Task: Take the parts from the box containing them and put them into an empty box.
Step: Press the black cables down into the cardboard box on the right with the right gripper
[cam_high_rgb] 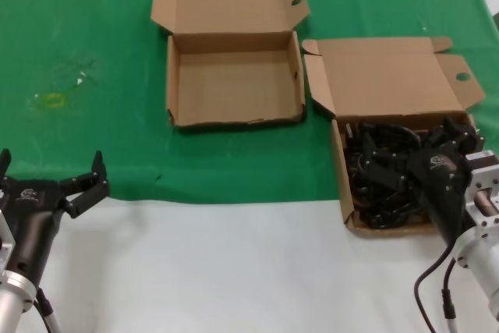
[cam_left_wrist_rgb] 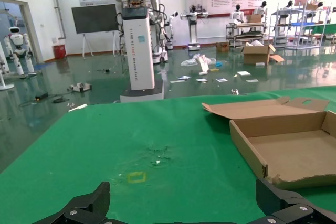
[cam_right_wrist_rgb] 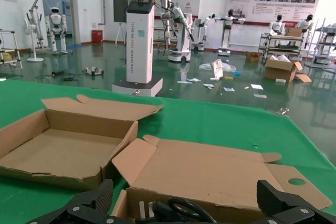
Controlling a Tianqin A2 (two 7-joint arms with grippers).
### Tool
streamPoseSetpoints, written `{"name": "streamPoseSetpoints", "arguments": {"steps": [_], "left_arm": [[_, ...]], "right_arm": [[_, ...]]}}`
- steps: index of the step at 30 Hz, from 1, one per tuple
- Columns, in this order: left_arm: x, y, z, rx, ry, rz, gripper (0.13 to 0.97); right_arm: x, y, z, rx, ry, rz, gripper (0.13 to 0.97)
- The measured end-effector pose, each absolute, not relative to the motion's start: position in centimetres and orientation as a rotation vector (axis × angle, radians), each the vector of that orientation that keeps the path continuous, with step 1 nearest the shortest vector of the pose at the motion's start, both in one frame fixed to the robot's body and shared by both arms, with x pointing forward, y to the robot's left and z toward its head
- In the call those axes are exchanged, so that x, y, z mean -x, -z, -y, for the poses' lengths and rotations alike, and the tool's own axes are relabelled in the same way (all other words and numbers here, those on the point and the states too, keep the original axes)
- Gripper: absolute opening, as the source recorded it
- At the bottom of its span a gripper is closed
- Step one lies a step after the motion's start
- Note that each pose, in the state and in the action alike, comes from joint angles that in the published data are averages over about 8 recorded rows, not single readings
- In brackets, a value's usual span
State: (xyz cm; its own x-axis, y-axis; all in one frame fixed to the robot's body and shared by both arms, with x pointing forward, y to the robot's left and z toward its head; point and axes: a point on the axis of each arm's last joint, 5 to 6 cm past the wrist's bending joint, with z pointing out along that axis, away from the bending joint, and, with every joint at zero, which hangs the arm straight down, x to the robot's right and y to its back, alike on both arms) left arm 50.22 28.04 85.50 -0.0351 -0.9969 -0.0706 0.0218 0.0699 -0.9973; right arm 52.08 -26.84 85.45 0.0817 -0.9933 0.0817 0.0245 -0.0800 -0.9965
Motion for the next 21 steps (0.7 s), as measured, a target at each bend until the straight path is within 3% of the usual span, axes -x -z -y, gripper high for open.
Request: {"name": "streamPoseSetpoints", "arguments": {"steps": [21], "left_arm": [[-50.22, -85.50, -28.04, 1.125, 1.193, -1.253, 0.965]], "right_arm": [[-52.08, -85.45, 26.84, 1.291, 1.216, -1.093, 0.966]]}}
